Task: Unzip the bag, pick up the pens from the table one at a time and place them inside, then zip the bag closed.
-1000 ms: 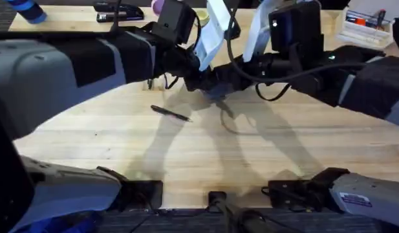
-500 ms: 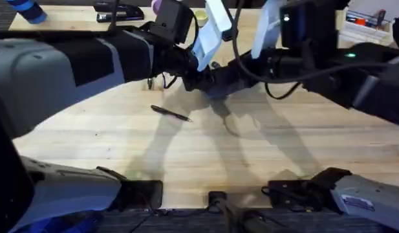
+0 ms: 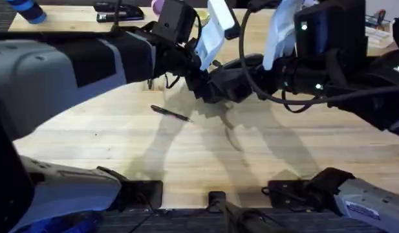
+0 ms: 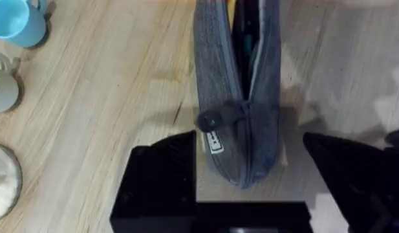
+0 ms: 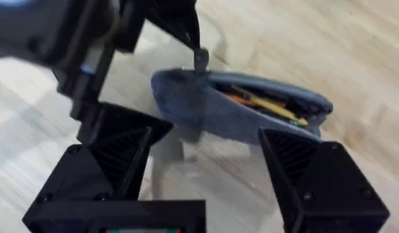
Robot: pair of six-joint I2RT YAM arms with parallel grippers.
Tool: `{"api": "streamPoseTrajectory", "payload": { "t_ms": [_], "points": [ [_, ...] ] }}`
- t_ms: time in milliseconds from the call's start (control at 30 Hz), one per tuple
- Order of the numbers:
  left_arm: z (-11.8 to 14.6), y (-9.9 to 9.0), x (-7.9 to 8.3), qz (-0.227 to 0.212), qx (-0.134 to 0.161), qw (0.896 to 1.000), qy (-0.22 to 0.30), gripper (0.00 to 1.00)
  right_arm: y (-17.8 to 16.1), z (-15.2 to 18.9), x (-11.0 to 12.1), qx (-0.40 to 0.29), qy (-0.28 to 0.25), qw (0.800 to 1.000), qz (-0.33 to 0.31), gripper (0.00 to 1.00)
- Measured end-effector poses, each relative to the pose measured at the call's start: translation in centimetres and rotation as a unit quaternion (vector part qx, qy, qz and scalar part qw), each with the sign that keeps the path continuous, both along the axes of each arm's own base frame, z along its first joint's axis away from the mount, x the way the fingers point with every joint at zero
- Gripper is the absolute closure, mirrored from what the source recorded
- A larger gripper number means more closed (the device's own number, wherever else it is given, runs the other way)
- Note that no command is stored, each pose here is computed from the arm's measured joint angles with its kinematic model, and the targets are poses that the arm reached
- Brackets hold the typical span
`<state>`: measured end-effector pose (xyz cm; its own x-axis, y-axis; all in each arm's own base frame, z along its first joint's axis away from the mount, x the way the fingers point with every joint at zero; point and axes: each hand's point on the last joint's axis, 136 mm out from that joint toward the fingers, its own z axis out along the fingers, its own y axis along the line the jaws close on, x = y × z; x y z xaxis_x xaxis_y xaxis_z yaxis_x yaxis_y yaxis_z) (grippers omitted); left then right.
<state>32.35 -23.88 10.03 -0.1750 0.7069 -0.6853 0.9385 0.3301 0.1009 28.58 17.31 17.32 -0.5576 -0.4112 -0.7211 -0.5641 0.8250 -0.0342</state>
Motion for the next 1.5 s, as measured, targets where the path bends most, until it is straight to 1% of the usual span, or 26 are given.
{"api": "streamPoseTrajectory", "payload": {
  "t_ms": [267,367,467,567,667,733,800,900,967,1067,1100,1200,1300,1400,1500],
  "points": [
    [0.1,0.0,0.2,0.002,0.000,1.000,-0.006,0.007,-0.4,-0.5,-0.6,-0.012,0.017,1.000,-0.001,0.006],
    [0.3,0.0,0.3,0.003,0.000,1.000,-0.009,0.007,-0.6,0.2,-0.8,-0.022,0.021,1.000,0.005,0.005],
    [1.5,0.1,0.4,0.008,-0.005,1.000,-0.022,0.007,-1.0,2.2,-0.6,-0.029,0.013,0.999,0.009,0.006],
    [4.0,0.5,0.2,0.018,-0.019,0.999,-0.043,0.008,-1.9,4.5,-0.3,-0.028,0.010,1.000,0.007,0.006],
    [6.4,1.5,-0.1,0.038,-0.034,0.997,-0.056,0.008,-2.6,6.1,0.2,-0.018,0.019,1.000,0.009,0.006],
    [7.6,2.8,-0.1,0.059,-0.040,0.996,-0.058,0.008,-3.0,6.8,0.7,-0.011,0.029,0.999,0.013,0.006],
    [8.1,4.0,-0.2,0.078,-0.041,0.995,-0.054,0.008,-3.3,7.0,1.2,-0.014,0.040,0.999,0.020,0.007],
    [8.5,5.7,-0.5,0.102,-0.039,0.993,-0.044,0.008,-3.3,6.7,1.4,-0.035,0.064,0.996,0.049,0.007],
    [8.7,6.4,-0.8,0.112,-0.037,0.992,-0.038,0.008,-3.1,6.3,1.4,-0.054,0.082,0.992,0.075,0.007],
    [8.9,7.1,-1.2,0.122,-0.035,0.991,-0.033,0.008,-2.8,5.7,1.9,-0.079,0.092,0.986,0.112,0.007],
    [9.1,7.3,-1.4,0.124,-0.035,0.991,-0.032,0.008,-2.7,5.0,2.9,-0.111,0.081,0.980,0.146,0.006],
    [9.1,7.3,-1.4,0.124,-0.035,0.991,-0.032,0.008,-3.3,4.2,4.1,-0.163,0.055,0.968,0.180,0.006],
    [9.1,7.3,-1.4,0.124,-0.035,0.991,-0.032,0.008,-3.9,4.0,5.6,-0.220,0.018,0.952,0.210,0.006],
    [9.1,7.3,-1.4,0.124,-0.035,0.991,-0.032,0.008,-4.4,3.8,5.9,-0.255,0.006,0.938,0.234,0.006],
    [9.1,7.3,-1.4,0.123,-0.035,0.991,-0.032,0.008,-4.5,3.8,5.9,-0.268,-0.002,0.930,0.251,0.006]
  ]
}}
